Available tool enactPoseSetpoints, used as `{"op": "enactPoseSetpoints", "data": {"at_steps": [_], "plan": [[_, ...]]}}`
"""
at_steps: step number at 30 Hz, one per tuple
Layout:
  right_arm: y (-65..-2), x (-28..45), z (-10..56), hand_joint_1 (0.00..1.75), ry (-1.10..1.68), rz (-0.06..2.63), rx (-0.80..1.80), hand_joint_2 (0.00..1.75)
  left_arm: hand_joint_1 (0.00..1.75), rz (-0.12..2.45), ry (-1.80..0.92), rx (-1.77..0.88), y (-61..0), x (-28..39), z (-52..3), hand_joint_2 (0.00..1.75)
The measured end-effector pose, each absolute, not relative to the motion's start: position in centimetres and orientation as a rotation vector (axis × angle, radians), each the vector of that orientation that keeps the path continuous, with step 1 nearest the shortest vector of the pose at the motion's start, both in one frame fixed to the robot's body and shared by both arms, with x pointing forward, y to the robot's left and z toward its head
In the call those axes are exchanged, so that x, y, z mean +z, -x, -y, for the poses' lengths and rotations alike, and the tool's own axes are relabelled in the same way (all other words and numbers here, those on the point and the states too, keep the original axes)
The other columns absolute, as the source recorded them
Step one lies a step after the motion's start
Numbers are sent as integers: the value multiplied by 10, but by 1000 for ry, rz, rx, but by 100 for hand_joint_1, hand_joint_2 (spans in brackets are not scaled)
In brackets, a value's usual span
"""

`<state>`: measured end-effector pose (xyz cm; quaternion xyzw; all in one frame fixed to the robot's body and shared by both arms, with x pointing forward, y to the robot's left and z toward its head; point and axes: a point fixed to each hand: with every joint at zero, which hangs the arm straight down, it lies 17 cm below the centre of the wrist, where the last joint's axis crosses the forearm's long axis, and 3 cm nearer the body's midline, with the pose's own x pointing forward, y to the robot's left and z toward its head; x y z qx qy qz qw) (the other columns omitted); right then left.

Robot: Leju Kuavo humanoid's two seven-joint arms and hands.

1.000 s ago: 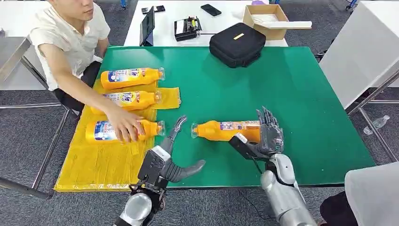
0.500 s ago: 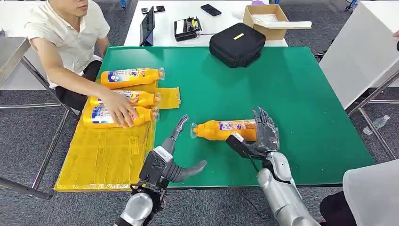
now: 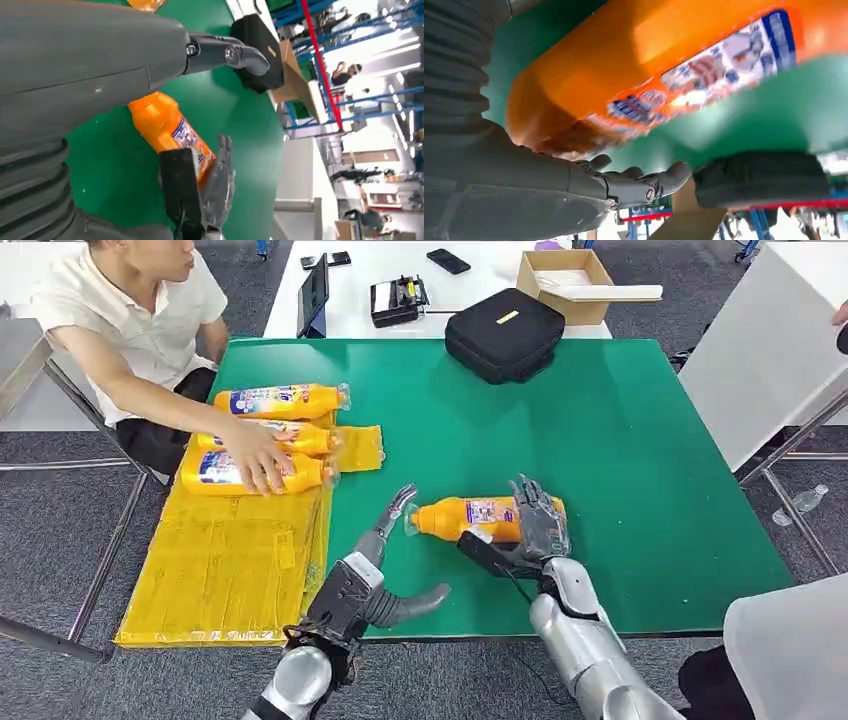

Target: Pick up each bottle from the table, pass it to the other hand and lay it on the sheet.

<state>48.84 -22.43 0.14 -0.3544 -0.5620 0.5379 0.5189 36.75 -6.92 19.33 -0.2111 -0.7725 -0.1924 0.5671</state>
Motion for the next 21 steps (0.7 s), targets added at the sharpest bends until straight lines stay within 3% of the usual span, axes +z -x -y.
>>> {"op": "enactPoseSetpoints", "data": {"at_steps": [18,19,20,21], "plan": [[-507,-24,241,0,825,1106,1471,175,0,1694,598,-445,-362,175,80,175],[-507,-25,242,31,825,1099,1475,175,0,1692,598,-447,-362,175,80,175],[-507,-26,242,175,824,1095,1478,175,0,1691,598,-447,-362,174,80,175],[-507,-26,242,175,825,1090,1484,175,0,1690,598,-447,-362,174,80,175]]}}
